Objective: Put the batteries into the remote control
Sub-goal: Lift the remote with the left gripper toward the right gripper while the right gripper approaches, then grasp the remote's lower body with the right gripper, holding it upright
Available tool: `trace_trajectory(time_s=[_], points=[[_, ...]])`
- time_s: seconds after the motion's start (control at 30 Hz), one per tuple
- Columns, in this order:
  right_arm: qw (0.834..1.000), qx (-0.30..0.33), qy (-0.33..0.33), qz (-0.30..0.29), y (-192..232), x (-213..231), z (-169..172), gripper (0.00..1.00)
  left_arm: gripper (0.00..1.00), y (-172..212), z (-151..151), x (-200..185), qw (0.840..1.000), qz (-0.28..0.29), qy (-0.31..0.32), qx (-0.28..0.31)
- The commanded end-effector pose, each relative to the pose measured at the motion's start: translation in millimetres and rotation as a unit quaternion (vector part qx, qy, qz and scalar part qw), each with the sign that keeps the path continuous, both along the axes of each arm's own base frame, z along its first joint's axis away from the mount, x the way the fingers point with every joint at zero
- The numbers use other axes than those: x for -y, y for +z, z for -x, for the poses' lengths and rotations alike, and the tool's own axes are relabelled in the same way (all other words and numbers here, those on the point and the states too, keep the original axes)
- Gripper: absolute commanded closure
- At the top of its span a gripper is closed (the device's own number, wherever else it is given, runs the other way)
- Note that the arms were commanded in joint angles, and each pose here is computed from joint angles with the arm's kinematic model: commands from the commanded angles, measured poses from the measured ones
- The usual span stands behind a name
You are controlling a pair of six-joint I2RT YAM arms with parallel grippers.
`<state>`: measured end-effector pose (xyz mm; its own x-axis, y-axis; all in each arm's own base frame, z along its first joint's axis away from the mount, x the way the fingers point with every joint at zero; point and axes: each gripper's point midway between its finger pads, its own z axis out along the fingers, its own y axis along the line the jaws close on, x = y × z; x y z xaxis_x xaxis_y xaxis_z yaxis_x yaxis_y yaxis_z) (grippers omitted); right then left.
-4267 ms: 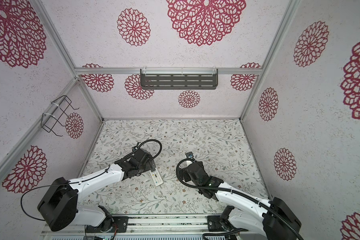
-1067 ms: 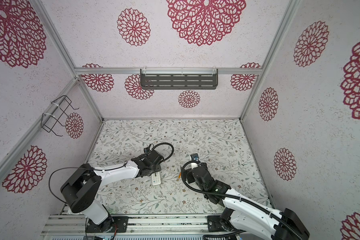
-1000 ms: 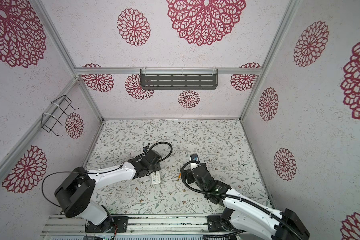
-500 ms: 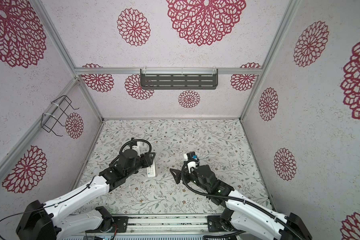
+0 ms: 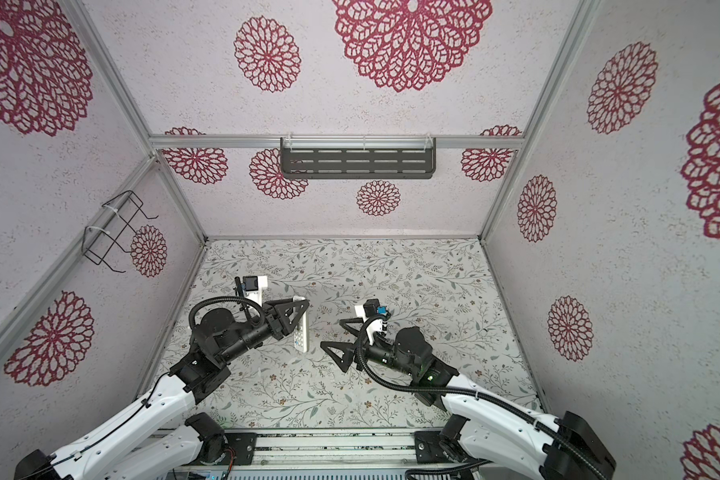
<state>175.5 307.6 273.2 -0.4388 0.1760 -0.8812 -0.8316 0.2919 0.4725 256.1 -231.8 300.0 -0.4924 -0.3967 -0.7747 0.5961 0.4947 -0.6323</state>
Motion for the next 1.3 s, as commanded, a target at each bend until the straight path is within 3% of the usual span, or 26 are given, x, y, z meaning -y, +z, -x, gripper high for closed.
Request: trace_trajectory(time_s=[0.0,0.43,0.9,1.27], points=[[0.996,0.038,0.038,-0.064,44.2,-6.6,12.3,0.01,0.69,35.5,19.4,6.5,0.995,0.040,-0.059,0.068],[0.984,0.037,0.107,-0.135,65.8,-20.1,30.2,0.01,0.68,61.0,42.1,12.7,0.984,0.071,-0.125,0.105],[0.982,0.042,0.137,-0.127,65.7,-40.6,41.9,0.01,0.68,71.7,53.1,16.6,0.976,0.095,-0.160,0.117],[0.977,0.050,0.166,-0.128,71.5,-53.2,49.7,0.11,0.68,78.0,60.2,18.3,0.970,0.106,-0.181,0.122]])
